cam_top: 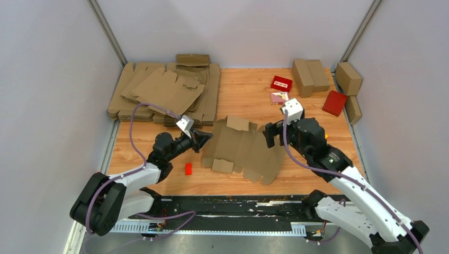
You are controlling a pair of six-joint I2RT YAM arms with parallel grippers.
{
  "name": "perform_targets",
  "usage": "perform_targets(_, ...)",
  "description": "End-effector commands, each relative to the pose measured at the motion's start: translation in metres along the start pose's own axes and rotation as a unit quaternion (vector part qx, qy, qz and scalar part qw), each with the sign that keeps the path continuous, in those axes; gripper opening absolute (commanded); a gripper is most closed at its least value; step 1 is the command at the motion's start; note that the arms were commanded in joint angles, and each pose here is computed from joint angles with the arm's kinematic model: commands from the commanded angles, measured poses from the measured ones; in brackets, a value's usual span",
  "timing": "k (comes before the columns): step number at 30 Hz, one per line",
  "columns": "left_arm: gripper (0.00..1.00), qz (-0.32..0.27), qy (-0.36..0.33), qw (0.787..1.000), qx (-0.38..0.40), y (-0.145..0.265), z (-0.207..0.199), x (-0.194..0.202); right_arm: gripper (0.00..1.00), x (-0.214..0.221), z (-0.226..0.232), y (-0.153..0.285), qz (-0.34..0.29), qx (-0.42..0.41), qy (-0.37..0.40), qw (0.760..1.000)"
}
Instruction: Fold the paper box
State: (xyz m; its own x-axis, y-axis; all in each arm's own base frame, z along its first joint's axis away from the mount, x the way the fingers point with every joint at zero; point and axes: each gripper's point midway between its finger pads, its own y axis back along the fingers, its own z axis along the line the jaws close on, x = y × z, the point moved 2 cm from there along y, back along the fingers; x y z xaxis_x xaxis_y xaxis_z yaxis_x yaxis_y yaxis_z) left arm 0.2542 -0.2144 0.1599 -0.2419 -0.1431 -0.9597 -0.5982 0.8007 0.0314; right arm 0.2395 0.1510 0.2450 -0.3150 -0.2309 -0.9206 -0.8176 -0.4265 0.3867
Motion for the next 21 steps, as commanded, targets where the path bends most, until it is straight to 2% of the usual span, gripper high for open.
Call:
perform_targets(1,0.0,-0.093,-0.001,0.995,-0.024,0.01,0.001,-0.028,1.0,0.015,-0.016,0.02,-0.017,0.057,-0.073,0.996)
perform_targets(7,0.0,-0.097,0.001,0.995,-0.026,0.014,0.0,-0.027,1.0,0.058,0.0,0.013,-0.075,0.018,-0.159,0.984)
perform_targets(13,0.0,-0.087,0.004,0.996,-0.026,0.012,0.001,-0.022,1.0,0.085,-0.011,-0.001,-0.085,0.062,-0.193,0.976)
perform_targets(17,0.0,-0.085,0.003,0.996,-0.027,0.011,0.002,-0.022,1.0,0.096,-0.025,-0.005,-0.064,0.098,-0.202,0.972)
perform_targets(21,0.0,-0.081,0.002,0.996,-0.027,0.01,0.002,-0.022,1.0,0.096,-0.029,-0.013,-0.069,0.069,-0.23,0.968)
